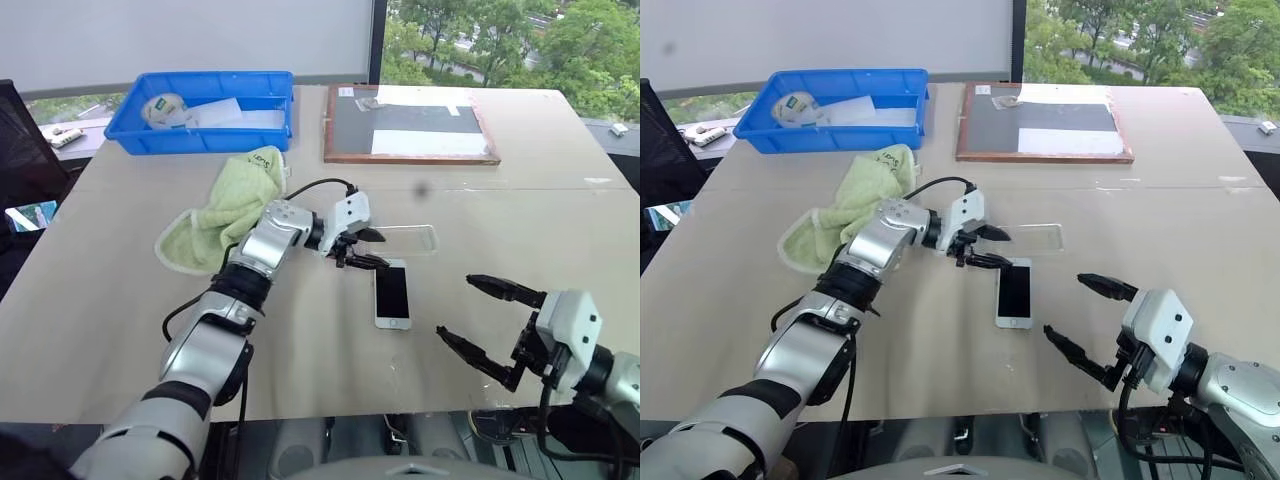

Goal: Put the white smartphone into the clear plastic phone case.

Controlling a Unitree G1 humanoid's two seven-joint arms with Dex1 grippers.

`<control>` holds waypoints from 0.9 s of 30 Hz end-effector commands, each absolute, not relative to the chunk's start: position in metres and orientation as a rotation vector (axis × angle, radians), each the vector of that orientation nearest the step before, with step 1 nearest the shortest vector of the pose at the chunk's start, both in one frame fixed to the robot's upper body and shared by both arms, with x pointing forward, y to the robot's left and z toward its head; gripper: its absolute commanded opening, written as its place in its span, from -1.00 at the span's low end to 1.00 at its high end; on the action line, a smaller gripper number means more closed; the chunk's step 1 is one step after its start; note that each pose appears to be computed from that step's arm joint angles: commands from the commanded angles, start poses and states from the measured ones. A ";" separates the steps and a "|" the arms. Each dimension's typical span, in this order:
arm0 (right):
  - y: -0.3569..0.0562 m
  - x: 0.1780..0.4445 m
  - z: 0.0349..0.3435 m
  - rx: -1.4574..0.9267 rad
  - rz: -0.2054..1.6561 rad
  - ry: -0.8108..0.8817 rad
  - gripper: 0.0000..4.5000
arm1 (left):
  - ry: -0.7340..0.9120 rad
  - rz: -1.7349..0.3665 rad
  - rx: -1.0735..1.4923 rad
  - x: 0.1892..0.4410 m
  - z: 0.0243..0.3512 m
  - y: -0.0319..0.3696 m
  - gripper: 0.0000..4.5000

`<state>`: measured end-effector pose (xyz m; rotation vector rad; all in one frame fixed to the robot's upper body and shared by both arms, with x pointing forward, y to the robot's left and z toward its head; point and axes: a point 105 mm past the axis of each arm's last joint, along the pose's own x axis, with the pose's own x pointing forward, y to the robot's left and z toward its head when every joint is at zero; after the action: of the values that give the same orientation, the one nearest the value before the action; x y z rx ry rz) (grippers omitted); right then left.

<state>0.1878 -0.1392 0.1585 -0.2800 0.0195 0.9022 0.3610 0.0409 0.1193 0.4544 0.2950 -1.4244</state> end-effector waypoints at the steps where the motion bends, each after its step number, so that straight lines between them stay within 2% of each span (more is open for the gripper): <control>1: -0.135 0.185 0.168 -0.294 0.913 -0.017 1.00 | 0.255 -1.395 0.495 0.368 0.132 0.037 0.27; 11: -0.136 0.185 0.163 -0.299 0.906 -0.011 1.00 | 0.261 -1.366 0.567 0.376 0.126 0.035 0.27; 14: -0.135 0.186 0.163 -0.300 0.905 -0.010 1.00 | 0.268 -1.375 0.599 0.375 0.121 0.033 -0.07; 18: -0.135 0.186 0.163 -0.302 0.903 -0.011 1.00 | 0.277 -1.382 0.614 0.374 0.116 0.031 -0.91; 19: -0.135 0.185 0.163 -0.303 0.901 -0.010 1.00 | 0.278 -1.387 0.615 0.374 0.115 0.030 -0.97; 27: -0.134 0.183 0.162 -0.289 0.893 0.005 1.00 | 0.269 -1.406 0.555 0.372 0.121 0.036 -0.97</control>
<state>0.1867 -0.1397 0.1530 -0.2851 0.0413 0.8910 0.3702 0.0314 0.1092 0.5892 0.3073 -1.4064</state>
